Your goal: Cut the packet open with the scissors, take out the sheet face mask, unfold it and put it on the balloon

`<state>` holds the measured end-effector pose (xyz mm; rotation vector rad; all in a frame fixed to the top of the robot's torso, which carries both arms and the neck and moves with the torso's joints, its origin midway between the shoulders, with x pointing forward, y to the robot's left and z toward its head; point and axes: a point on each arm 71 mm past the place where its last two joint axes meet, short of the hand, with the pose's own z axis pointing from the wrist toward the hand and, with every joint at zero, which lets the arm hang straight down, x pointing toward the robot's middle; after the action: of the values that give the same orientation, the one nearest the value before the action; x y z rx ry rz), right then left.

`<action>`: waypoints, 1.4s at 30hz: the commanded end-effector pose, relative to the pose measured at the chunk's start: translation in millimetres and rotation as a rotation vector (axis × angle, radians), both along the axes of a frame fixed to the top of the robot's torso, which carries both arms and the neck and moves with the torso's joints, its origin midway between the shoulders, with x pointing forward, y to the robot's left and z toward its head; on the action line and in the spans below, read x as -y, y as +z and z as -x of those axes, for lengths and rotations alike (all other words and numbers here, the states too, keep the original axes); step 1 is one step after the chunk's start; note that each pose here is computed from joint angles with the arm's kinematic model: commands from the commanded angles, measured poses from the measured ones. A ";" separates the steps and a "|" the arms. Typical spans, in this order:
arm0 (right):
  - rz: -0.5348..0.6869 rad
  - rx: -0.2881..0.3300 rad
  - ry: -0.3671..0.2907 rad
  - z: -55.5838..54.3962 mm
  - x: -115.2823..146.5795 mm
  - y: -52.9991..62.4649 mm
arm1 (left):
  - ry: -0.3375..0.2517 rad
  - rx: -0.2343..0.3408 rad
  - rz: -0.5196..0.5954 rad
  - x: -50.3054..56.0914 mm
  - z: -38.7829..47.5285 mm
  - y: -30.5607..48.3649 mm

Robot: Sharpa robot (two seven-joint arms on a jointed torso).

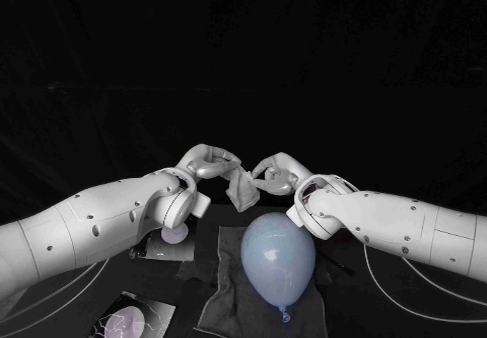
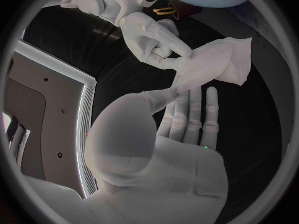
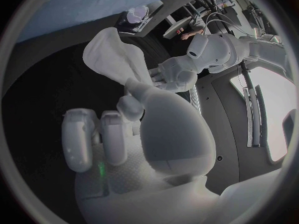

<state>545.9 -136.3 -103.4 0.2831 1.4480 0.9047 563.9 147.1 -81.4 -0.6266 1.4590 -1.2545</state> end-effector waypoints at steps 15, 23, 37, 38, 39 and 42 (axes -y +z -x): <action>-0.038 0.065 -0.003 2.4 7.2 4.9 | 0.016 -0.012 0.028 -4.6 -2.3 2.4; -0.025 0.096 0.039 4.4 0.4 6.6 | 0.002 -0.033 0.036 -1.9 -1.6 1.5; -0.011 0.151 0.063 5.9 -9.9 9.7 | -0.014 -0.066 0.050 -0.2 -0.8 0.2; -0.017 0.160 0.059 5.8 -10.0 10.4 | -0.014 -0.067 0.050 -0.2 -0.8 0.2; -0.022 0.166 0.054 5.7 -9.9 10.9 | -0.015 -0.068 0.049 -0.2 -0.7 0.2; -0.046 0.203 0.028 4.9 -8.3 13.8 | -0.018 -0.070 0.045 -0.3 -0.6 0.0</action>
<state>541.7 -126.7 -94.9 0.2084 1.3293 0.9593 565.3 150.0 -82.7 -0.6992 1.4831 -1.2727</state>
